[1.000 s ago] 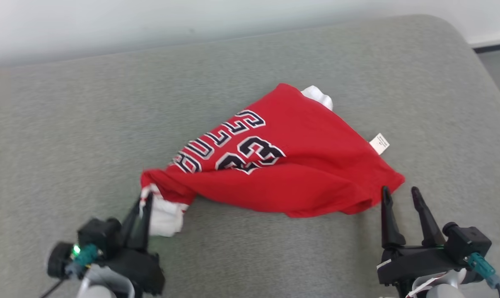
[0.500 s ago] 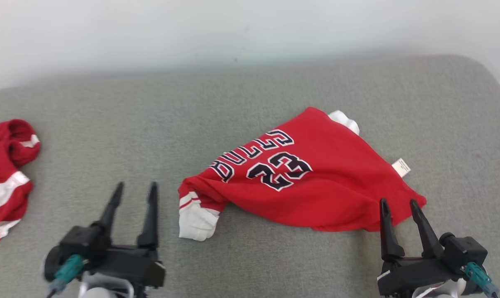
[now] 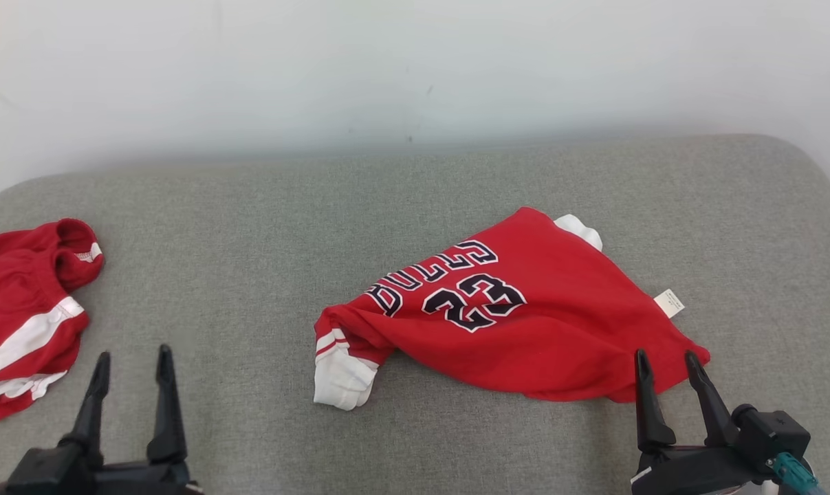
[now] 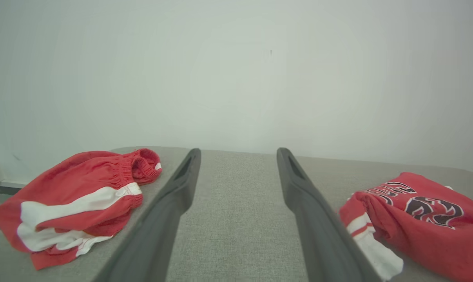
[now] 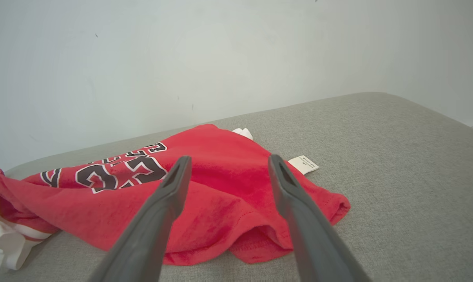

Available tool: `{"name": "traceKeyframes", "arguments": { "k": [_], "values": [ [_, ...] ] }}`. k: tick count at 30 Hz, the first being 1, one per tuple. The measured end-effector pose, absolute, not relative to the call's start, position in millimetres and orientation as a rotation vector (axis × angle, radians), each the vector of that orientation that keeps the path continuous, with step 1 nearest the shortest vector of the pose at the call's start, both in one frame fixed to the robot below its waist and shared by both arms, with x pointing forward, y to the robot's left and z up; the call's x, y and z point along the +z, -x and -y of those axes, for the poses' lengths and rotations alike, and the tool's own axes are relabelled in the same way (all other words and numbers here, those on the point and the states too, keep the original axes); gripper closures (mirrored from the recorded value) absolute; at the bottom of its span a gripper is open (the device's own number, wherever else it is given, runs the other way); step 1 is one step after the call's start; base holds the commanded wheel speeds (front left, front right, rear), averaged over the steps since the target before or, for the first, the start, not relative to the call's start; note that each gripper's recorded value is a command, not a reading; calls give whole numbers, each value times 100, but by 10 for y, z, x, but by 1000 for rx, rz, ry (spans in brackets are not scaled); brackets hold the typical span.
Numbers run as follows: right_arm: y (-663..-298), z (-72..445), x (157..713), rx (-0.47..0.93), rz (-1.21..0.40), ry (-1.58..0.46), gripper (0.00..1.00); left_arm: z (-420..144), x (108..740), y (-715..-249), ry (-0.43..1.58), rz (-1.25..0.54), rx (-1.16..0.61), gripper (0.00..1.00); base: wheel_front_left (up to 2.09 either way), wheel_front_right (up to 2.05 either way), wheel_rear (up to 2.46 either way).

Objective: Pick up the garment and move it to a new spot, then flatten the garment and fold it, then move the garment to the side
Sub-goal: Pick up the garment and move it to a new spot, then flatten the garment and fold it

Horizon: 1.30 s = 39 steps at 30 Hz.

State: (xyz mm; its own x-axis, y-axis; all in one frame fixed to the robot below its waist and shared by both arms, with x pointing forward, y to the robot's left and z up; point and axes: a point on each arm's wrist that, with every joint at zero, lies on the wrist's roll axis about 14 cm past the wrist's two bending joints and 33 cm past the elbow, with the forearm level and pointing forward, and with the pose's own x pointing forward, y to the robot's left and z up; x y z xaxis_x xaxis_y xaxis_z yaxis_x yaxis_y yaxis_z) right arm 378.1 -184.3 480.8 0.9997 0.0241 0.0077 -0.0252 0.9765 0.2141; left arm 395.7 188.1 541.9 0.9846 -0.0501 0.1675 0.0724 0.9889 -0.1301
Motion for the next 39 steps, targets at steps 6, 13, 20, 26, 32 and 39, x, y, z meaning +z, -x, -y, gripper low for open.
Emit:
{"name": "traceKeyframes", "arguments": {
  "k": [6,13,20,26,32,39],
  "values": [
    [-3719,1874,4808,16,6,-213,0,-2016,5336,-3811,123,150,-30,0,0,0,0],
    [-3651,1911,4785,4,0,-211,0,-2013,5196,-3716,90,114,-36,0,0,0,0],
    [-3635,1906,4750,4,-11,-212,0,-2017,5205,-3708,79,121,-41,0,0,0,0],
    [-3643,1869,4734,14,-17,-212,0,-2030,5179,-3700,73,116,-40,0,0,0,0],
    [-3650,1816,4719,30,-23,-210,0,-2016,5119,-3693,45,96,-57,0,0,0,0],
    [-3644,1785,4717,39,-25,-210,0,-2000,5123,-3691,46,97,-67,0,0,0,0]
  ]
}}
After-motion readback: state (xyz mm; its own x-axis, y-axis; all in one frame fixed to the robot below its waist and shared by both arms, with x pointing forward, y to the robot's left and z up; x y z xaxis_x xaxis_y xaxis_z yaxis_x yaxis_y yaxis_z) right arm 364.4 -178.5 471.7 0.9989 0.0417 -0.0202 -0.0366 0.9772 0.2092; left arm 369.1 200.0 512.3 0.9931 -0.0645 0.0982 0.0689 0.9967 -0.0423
